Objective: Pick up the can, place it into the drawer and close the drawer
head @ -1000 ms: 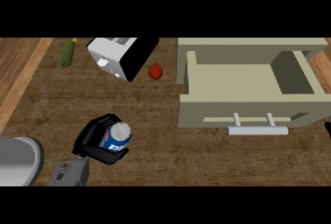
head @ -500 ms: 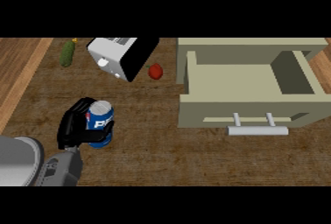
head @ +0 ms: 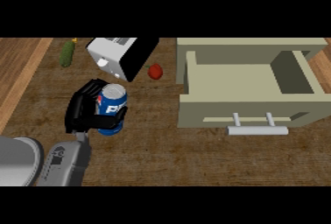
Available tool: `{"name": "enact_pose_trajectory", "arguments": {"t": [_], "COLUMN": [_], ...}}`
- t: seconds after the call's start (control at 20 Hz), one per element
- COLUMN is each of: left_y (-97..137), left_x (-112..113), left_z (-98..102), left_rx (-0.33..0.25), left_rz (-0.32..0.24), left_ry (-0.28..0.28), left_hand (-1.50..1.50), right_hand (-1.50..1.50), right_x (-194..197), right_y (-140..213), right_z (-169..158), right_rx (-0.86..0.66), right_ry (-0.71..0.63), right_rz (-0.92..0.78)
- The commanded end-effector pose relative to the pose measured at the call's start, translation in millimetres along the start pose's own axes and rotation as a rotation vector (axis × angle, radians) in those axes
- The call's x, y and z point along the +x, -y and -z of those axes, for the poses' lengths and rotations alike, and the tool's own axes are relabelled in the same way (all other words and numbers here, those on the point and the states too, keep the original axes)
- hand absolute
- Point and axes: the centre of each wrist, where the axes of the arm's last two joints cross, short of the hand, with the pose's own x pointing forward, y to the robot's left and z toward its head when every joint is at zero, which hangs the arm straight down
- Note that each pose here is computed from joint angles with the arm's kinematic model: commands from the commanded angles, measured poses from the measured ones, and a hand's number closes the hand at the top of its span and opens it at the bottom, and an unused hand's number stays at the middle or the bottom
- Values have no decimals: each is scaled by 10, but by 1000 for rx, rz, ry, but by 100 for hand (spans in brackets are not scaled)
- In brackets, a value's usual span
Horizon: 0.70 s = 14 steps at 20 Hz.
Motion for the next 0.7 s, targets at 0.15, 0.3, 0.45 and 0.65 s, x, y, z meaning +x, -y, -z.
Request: {"name": "enact_pose_trajectory", "arguments": {"t": [0.15, 0.3, 0.45, 0.65], "left_y": [510, 822, 1036, 1317], "left_x": [611, 901, 1099, 1288], "left_z": [310, 250, 451, 564], "left_rx": [-40, -110, -120, -133], "left_rz": [20, 5, 19, 57], "left_ry": [57, 45, 49, 95], "left_hand": [150, 150, 150, 150], "right_hand": [-150, -150, -150, -150], "right_x": [50, -69, 147, 100], "right_y": [30, 158, 47, 73], "right_z": [-31, 28, 37, -2], "right_rx": [-5, -6, -12, -18], "right_ry": [-7, 0, 7, 26], "right_rz": [-17, -7, 7, -13]}}
